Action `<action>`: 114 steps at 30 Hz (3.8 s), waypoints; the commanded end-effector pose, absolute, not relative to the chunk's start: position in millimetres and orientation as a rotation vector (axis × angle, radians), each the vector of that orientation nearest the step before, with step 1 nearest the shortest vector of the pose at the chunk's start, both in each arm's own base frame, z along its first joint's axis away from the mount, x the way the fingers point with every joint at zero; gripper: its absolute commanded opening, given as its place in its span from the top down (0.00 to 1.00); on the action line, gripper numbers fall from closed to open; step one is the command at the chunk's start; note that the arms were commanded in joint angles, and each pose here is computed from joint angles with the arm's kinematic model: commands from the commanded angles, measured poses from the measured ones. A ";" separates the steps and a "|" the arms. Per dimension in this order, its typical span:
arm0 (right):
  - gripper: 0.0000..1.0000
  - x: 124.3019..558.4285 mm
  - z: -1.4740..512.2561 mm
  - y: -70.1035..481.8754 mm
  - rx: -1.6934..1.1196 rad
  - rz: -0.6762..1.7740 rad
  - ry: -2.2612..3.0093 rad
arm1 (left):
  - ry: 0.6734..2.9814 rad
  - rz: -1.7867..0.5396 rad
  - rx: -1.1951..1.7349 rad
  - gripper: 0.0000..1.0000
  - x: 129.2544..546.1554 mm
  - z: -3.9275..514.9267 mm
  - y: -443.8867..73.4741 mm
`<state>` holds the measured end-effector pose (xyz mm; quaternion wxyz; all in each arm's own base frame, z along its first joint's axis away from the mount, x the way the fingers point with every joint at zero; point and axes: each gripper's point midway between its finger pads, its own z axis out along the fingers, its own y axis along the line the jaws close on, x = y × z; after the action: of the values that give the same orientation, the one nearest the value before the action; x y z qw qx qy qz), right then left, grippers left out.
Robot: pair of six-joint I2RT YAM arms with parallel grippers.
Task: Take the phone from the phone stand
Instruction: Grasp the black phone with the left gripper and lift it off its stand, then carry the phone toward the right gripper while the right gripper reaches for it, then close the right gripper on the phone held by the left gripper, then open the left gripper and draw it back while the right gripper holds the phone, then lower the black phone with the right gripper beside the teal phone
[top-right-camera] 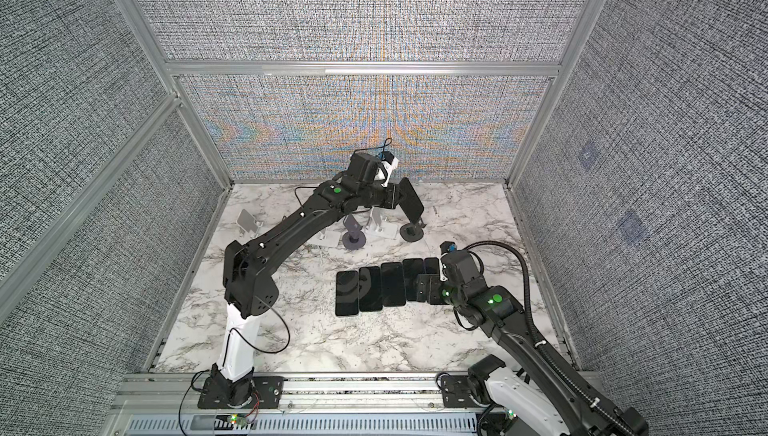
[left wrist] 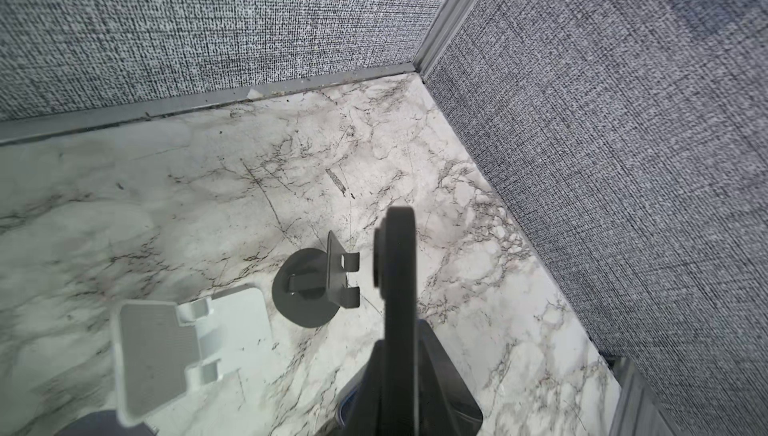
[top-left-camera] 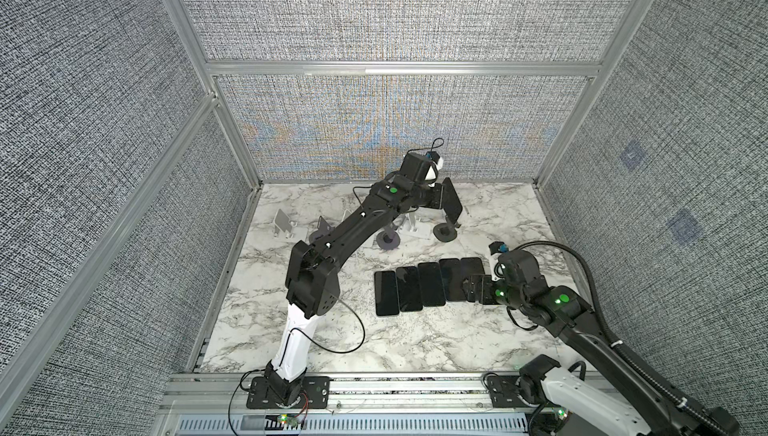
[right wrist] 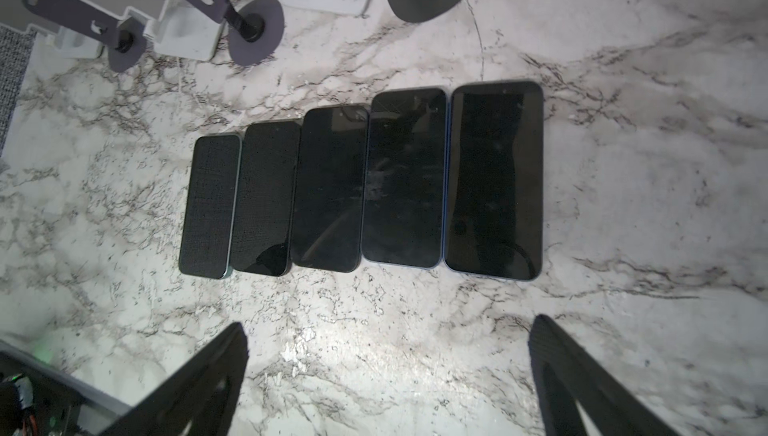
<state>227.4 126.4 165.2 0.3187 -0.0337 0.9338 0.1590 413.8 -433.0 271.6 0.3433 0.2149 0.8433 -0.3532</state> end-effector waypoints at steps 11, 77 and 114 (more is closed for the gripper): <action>0.10 240.0 217.1 201.7 -0.464 0.372 2.304 | 2.376 -0.895 0.631 1.00 337.4 279.1 -313.8; 0.53 279.2 162.2 368.5 -0.753 0.584 2.433 | 2.611 -1.454 0.453 0.59 284.6 186.4 -231.5; 1.00 257.3 116.2 433.1 -0.044 0.192 2.604 | 2.254 -0.551 -0.177 0.49 344.7 249.1 -51.5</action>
<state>256.0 434.6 117.4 0.2532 -0.0354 0.9630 0.0849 339.6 -58.3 244.4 0.3793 -0.0600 0.8944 -0.2294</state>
